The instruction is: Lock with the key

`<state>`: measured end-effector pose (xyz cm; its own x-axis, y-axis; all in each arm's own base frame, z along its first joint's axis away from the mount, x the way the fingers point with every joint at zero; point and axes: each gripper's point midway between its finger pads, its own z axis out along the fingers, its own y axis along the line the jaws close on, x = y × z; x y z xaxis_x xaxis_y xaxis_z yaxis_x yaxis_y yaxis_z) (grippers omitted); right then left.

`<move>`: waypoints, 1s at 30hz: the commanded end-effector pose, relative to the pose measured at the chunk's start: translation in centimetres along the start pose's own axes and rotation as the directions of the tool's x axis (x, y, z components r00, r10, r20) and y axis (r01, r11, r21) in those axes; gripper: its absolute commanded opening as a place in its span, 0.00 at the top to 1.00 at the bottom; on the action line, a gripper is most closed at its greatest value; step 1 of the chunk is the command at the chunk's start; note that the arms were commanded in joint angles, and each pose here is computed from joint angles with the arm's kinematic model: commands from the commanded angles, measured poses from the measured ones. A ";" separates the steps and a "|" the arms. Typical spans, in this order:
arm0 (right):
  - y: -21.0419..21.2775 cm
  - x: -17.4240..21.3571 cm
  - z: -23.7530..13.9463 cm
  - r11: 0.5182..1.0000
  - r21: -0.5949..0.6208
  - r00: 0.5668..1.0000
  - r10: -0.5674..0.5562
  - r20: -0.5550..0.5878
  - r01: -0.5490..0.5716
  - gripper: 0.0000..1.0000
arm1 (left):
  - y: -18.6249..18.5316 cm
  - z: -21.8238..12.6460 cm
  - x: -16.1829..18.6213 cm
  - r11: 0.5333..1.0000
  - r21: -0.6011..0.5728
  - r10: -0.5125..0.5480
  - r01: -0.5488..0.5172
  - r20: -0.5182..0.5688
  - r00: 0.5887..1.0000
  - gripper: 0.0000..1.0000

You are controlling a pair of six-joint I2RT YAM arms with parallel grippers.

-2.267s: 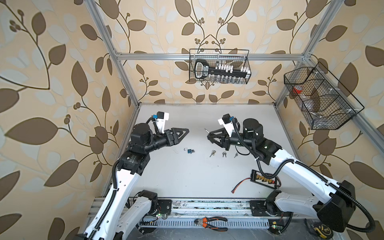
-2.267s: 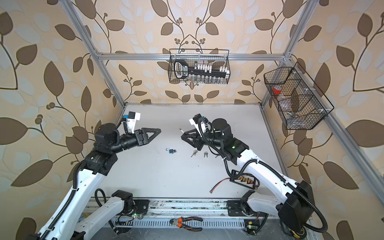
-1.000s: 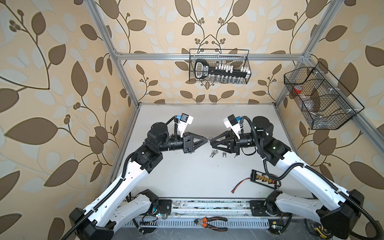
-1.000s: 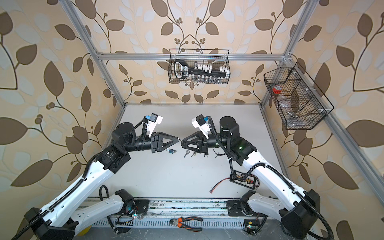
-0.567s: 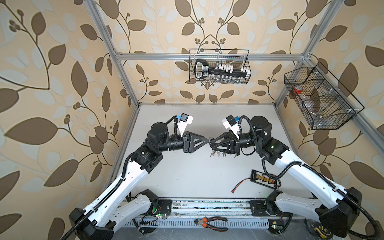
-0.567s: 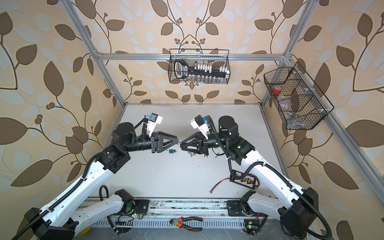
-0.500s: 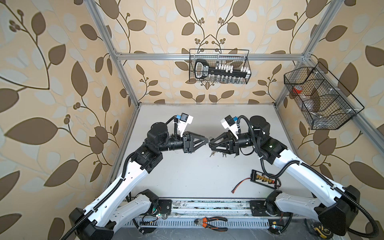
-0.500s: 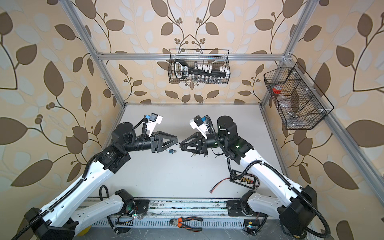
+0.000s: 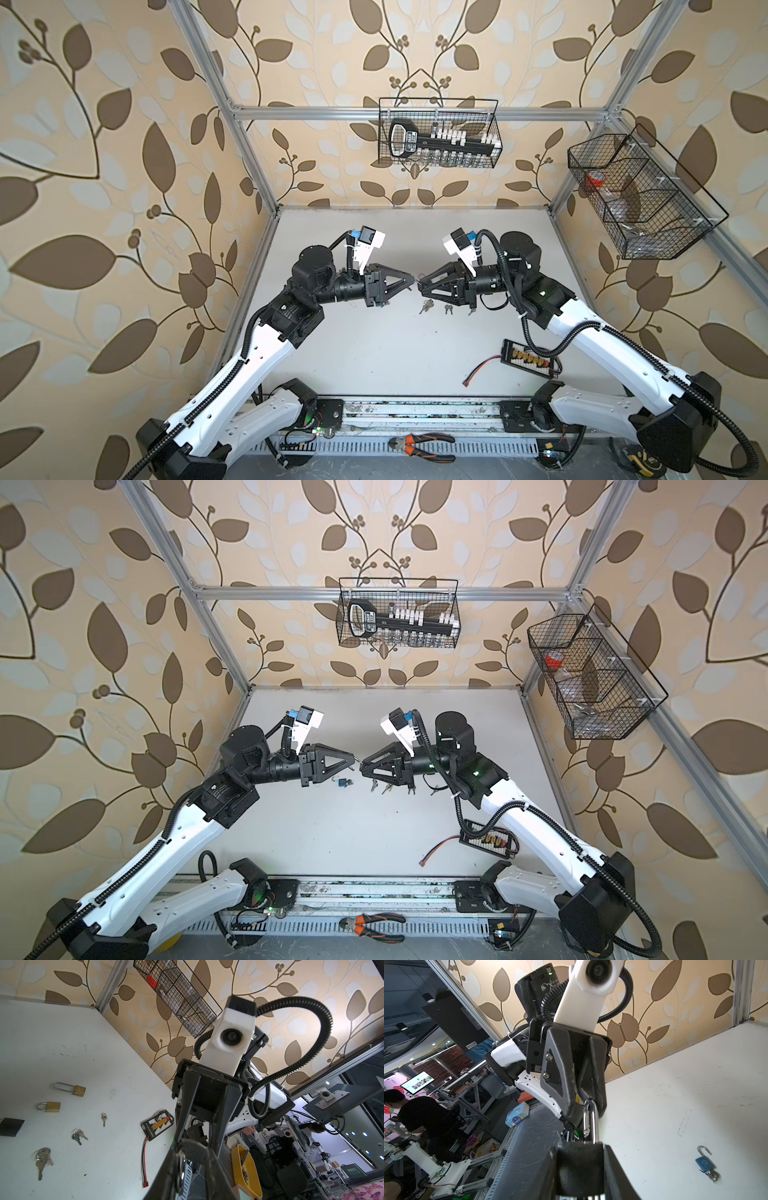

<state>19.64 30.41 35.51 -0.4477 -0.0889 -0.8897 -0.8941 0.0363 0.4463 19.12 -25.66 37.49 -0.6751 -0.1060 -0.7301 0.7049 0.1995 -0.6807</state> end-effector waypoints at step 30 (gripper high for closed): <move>0.5 -4.8 -3.3 0.887 0.324 0.890 -0.406 0.206 0.329 0.31 | -4.2 -1.6 -4.6 0.994 0.110 -0.019 -0.007 0.235 0.972 1.00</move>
<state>21.60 26.91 39.66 -0.1039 0.1104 -0.9884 -0.9314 0.3378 0.1356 19.82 -24.71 41.06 -0.6694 -0.2888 -0.6845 0.6727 0.1554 -0.7234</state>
